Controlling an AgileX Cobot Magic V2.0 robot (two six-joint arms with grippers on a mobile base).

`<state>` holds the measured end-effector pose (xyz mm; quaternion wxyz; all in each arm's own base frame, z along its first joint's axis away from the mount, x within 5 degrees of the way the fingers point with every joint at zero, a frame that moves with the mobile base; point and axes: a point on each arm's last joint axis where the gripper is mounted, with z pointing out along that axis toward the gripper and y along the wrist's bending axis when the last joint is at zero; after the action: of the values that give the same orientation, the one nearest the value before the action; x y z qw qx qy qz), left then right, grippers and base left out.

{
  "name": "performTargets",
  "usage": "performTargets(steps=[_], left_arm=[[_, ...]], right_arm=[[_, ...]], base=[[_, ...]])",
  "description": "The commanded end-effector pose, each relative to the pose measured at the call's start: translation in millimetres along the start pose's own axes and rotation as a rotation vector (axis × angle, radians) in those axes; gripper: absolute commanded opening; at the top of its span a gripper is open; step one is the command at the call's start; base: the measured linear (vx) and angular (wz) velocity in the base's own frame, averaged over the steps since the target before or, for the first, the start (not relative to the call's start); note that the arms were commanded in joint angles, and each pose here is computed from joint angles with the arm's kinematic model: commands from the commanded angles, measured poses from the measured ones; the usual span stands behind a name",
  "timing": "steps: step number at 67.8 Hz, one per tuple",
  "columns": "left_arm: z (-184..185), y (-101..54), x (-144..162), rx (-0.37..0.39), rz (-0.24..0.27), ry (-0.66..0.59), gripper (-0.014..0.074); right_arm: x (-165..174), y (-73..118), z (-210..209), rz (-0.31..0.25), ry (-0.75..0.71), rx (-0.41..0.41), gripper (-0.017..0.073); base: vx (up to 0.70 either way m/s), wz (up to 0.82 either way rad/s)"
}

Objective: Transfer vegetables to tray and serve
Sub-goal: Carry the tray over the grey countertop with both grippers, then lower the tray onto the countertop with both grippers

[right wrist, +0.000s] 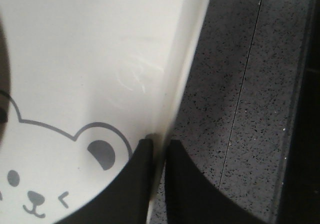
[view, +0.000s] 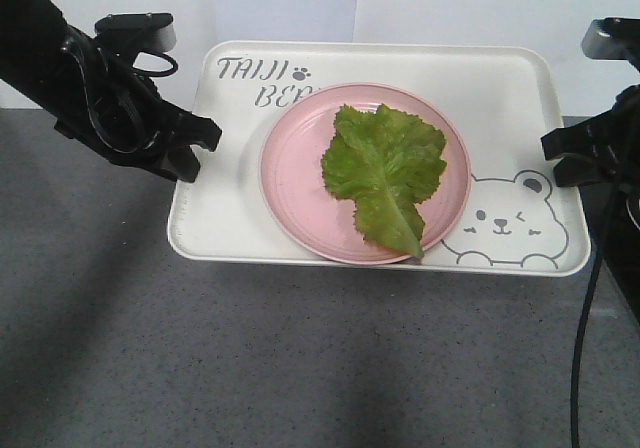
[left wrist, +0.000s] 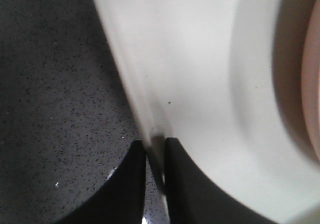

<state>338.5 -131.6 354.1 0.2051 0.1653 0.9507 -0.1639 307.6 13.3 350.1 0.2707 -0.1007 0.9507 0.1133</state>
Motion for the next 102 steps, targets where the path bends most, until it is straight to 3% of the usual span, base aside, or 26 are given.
performTargets(steps=[1,59,69,79,102], left_arm=[[-28,-39.4,-10,0.228,-0.014,-0.165,-0.0006],[-27,-38.6,-7,0.22,-0.002,-0.131,-0.0006],[-25,-34.3,-6,0.17,0.038,-0.128,-0.0006],[-25,-29.5,-6,0.121,0.043,-0.127,-0.0006],[-24,-19.1,-6,0.005,0.048,-0.124,-0.0006]], right_arm=[[-9,30.6,-21,0.001,-0.108,-0.182,-0.0006],[-9,30.9,-21,0.003,-0.109,-0.186,-0.0006],[-10,34.3,-22,0.003,-0.113,-0.224,-0.0006],[-12,36.2,-18,-0.002,-0.127,-0.262,-0.0006],[-24,29.7,23,0.044,-0.11,-0.355,-0.0005]], base=[[0.0,0.0],[0.0,0.0],[0.0,0.0],[0.0,0.0],[0.0,0.0]])
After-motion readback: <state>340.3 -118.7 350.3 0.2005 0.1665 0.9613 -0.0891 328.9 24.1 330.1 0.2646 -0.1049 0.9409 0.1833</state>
